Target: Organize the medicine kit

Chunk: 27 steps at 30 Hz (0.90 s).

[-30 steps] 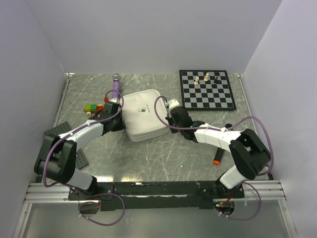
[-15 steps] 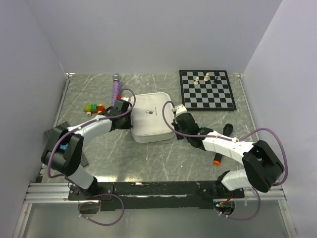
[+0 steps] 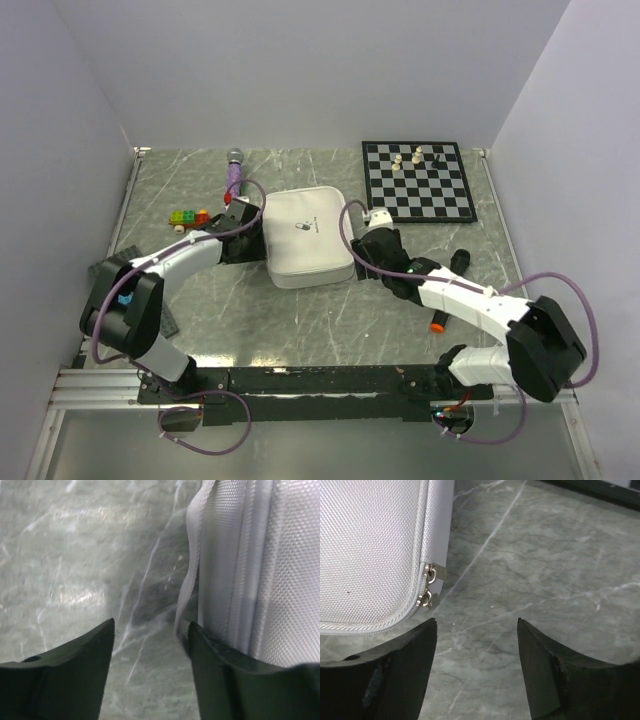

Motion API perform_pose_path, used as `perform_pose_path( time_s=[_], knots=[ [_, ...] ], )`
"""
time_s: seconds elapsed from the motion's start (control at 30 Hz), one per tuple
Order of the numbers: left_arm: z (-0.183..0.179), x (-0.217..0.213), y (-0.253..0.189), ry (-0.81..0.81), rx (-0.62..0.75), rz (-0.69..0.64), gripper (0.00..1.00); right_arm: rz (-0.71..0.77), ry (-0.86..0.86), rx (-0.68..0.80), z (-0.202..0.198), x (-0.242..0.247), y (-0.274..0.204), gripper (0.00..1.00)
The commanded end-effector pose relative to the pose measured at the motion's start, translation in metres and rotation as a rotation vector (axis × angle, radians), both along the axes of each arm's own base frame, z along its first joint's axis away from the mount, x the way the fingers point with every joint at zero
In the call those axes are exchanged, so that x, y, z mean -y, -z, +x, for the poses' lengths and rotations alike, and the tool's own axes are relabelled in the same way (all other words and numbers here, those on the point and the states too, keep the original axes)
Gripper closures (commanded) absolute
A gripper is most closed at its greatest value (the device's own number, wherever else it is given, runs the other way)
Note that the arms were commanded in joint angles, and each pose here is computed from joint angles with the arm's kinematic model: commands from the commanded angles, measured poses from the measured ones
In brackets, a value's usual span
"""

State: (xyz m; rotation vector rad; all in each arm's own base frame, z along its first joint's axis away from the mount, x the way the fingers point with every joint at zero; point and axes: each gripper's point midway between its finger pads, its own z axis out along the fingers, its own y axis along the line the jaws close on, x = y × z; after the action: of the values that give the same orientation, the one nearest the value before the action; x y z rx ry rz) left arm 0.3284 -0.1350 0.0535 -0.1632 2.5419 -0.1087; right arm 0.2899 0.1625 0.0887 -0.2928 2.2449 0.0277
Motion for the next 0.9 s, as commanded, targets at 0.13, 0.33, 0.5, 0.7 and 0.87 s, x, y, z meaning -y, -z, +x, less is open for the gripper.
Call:
perform_pose_path(
  time_s=[0.13,0.33,0.5,0.7,0.87],
  knots=[
    [0.0,-0.021,-0.088,-0.151,0.208,-0.049,0.17,0.141,0.072,0.194,0.0,0.013,-0.094,0.07],
    [-0.018,-0.029,-0.157,-0.229,0.485,-0.264,0.05,0.315,-0.06,0.219,-0.018,-0.011,-0.121,0.01],
    [-0.037,-0.044,-0.161,-0.317,0.549,-0.34,0.03,0.402,-0.087,0.234,-0.035,-0.014,-0.12,0.0],
    [-0.053,-0.046,-0.145,-0.366,0.472,-0.366,0.04,0.459,-0.088,0.238,-0.042,-0.015,-0.121,0.0],
    [-0.058,-0.042,-0.14,-0.347,0.45,-0.386,0.04,0.479,-0.014,0.209,-0.041,-0.01,-0.124,0.0]
  ],
)
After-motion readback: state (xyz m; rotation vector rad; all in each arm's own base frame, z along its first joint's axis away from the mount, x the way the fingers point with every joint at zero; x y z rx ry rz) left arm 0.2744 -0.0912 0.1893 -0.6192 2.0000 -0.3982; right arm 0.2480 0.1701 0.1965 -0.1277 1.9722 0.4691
